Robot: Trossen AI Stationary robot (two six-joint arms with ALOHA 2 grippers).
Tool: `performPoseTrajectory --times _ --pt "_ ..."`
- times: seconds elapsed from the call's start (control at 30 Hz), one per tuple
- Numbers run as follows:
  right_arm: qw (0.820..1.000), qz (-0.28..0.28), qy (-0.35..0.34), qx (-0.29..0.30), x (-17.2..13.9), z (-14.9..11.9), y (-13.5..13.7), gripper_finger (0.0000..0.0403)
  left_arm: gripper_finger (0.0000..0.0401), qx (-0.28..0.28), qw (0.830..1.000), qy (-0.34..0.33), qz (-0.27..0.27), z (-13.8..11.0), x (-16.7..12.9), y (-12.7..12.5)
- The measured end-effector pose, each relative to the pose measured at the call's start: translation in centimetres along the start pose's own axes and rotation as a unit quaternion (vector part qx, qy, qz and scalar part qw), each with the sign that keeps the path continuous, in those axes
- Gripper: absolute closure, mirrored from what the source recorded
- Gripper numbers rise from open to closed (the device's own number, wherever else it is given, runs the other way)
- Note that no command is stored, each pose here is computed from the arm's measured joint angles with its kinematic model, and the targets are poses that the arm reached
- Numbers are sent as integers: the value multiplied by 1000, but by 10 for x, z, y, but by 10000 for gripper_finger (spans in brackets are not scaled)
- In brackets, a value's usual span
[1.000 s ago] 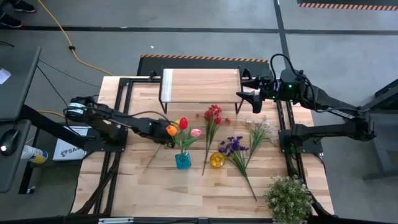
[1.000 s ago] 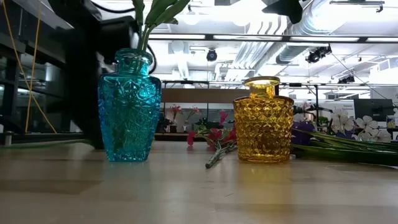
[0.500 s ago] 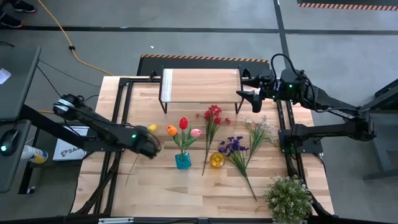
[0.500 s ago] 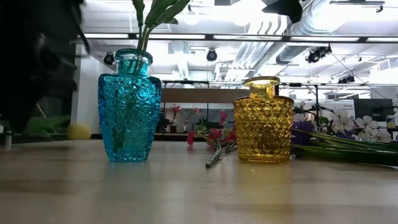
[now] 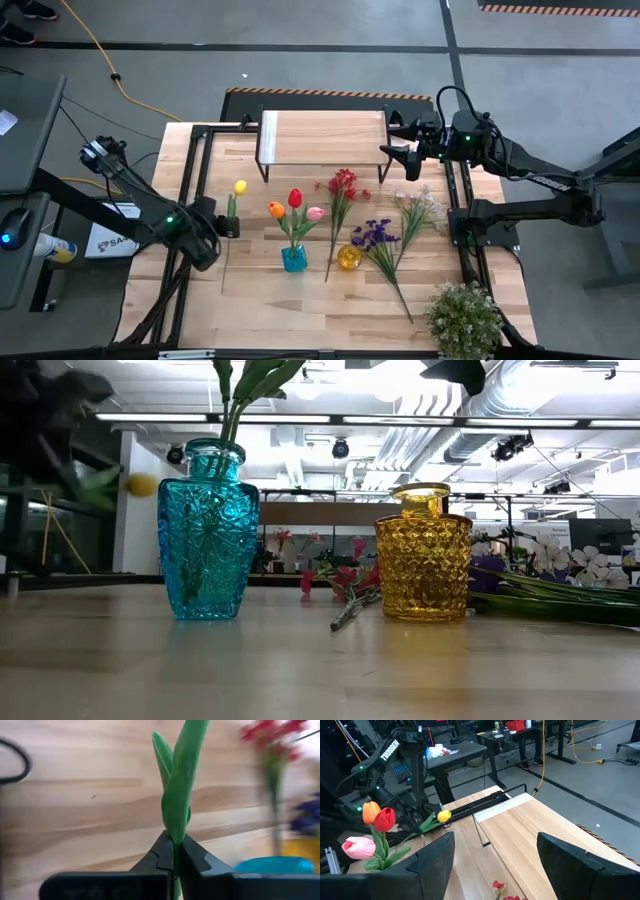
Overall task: Pick and place flowers into a vace then onto a shelf
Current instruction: Put the yellow tulip into the blue vase
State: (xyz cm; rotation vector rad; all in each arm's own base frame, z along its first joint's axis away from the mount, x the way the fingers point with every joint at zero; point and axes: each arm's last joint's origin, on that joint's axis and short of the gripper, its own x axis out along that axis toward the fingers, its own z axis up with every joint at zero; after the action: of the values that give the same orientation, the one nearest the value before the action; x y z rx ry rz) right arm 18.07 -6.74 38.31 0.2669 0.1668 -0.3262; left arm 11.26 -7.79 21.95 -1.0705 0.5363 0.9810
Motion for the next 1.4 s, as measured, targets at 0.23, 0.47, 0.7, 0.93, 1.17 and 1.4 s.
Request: performPoseTrajectory --times 0.23,0.47,0.7,0.93,1.17,1.4 --pt "1000 0 0 1 0 0 0 130 362 -16 987 -70 -141 -1 -14 -2" --pt "1000 1 0 1 0 0 0 130 362 -20 943 -154 -295 -7 -30 -3" --pt "1000 1 1 1 0 0 0 130 362 16 901 -220 -374 -15 -45 -7" --pt "1000 -1 1 -5 0 0 0 130 362 70 898 -242 -361 -27 -56 -23" --pt "1000 -4 1 -5 0 0 0 130 362 108 895 -257 -350 -32 -76 -44" --pt "1000 -2 1 -5 0 0 0 130 362 145 890 -271 -338 -32 -97 -63"
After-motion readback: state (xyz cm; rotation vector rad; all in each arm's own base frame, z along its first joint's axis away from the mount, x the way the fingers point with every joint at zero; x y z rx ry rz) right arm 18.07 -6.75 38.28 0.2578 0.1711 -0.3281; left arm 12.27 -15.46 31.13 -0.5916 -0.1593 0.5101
